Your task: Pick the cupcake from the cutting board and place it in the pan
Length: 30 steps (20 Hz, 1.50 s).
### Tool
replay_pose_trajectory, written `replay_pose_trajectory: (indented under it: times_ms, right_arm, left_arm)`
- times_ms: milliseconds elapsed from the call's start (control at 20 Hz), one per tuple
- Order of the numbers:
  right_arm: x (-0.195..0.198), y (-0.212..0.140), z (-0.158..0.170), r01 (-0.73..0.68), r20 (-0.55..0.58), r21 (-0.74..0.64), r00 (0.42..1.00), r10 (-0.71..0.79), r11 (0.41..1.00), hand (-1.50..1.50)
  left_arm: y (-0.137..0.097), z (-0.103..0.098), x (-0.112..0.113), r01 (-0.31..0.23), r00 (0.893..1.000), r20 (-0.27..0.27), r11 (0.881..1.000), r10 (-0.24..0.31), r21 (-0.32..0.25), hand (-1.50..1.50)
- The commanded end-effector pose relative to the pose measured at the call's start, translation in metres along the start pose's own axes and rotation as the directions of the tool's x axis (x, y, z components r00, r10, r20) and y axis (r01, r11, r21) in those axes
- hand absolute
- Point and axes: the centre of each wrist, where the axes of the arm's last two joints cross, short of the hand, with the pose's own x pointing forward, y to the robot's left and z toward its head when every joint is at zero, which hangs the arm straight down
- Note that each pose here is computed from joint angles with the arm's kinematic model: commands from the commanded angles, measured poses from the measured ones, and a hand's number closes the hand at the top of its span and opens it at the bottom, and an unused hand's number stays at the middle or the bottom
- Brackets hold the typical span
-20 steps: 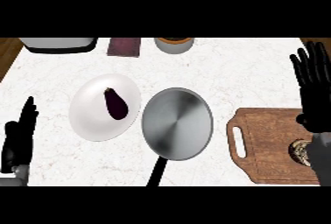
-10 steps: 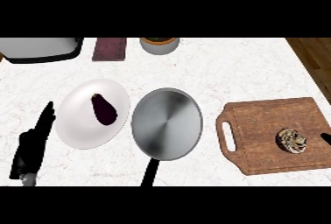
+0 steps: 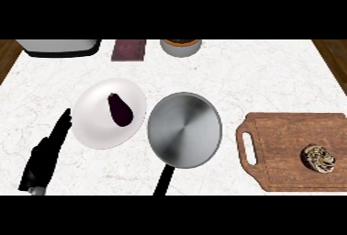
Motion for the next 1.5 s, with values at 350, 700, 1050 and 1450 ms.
replay_pose_trajectory:
  times_ms: [350,700,1050,1450]
  right_arm:
    - [0.121,-0.021,0.037,-0.187,-0.044,0.264,0.978,0.205,0.946,-1.50]
    - [0.140,0.005,0.023,-0.216,-0.146,0.372,0.947,0.286,0.903,-1.50]
    - [0.166,0.019,0.019,-0.335,-0.155,0.456,0.882,0.445,0.824,-1.50]
    - [0.156,0.044,0.005,-0.363,-0.204,0.556,0.812,0.547,0.748,-1.50]
  left_arm:
    - [-0.019,0.005,-0.003,-0.003,1.000,0.005,0.999,0.003,-0.054,0.00]
    - [-0.024,-0.003,0.037,-0.005,1.000,0.016,0.999,0.005,-0.044,0.00]
    - [-0.013,-0.001,0.014,-0.002,1.000,0.031,0.998,0.004,-0.056,0.00]
    - [-0.022,0.001,0.016,0.005,0.999,0.035,0.998,-0.003,-0.061,0.00]
